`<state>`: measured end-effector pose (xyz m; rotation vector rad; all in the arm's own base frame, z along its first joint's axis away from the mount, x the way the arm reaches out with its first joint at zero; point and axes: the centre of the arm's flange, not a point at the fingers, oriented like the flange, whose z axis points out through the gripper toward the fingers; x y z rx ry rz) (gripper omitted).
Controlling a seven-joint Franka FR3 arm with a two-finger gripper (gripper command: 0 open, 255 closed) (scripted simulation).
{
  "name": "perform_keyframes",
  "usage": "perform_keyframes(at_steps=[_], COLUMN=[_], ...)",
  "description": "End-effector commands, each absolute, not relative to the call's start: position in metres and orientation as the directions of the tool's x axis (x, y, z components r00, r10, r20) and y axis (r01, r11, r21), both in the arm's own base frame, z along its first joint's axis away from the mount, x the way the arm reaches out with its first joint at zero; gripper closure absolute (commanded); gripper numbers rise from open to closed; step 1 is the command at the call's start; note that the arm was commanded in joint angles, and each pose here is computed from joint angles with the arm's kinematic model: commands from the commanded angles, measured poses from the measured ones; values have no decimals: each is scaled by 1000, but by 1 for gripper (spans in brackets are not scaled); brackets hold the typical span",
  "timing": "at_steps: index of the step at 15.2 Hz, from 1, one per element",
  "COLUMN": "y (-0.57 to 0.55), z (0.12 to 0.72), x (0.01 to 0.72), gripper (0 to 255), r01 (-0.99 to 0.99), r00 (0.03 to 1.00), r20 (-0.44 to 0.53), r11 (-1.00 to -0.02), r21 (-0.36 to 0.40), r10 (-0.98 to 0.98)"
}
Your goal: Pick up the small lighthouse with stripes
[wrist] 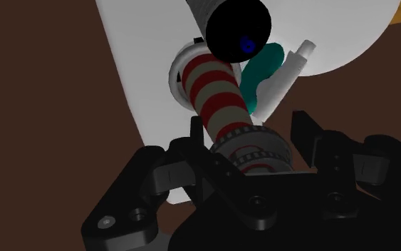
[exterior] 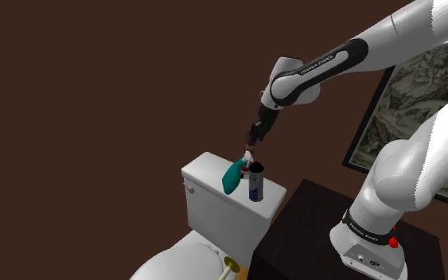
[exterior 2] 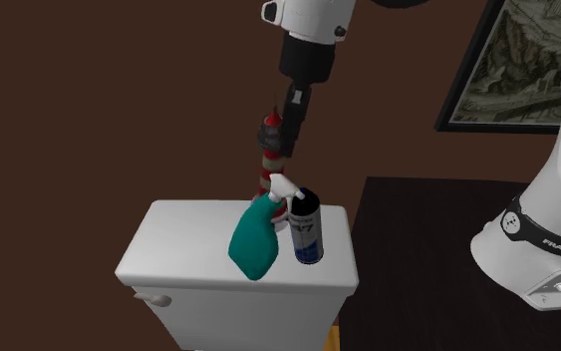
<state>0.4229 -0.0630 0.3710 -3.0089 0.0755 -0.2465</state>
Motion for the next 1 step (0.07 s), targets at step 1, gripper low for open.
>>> perform_keyframes(at_steps=[1], y=[-62], z=[376], x=[423], gripper=[255], r01=[-40], r00=[985], r20=[159], r11=[-991], r21=[-125], r10=[-60])
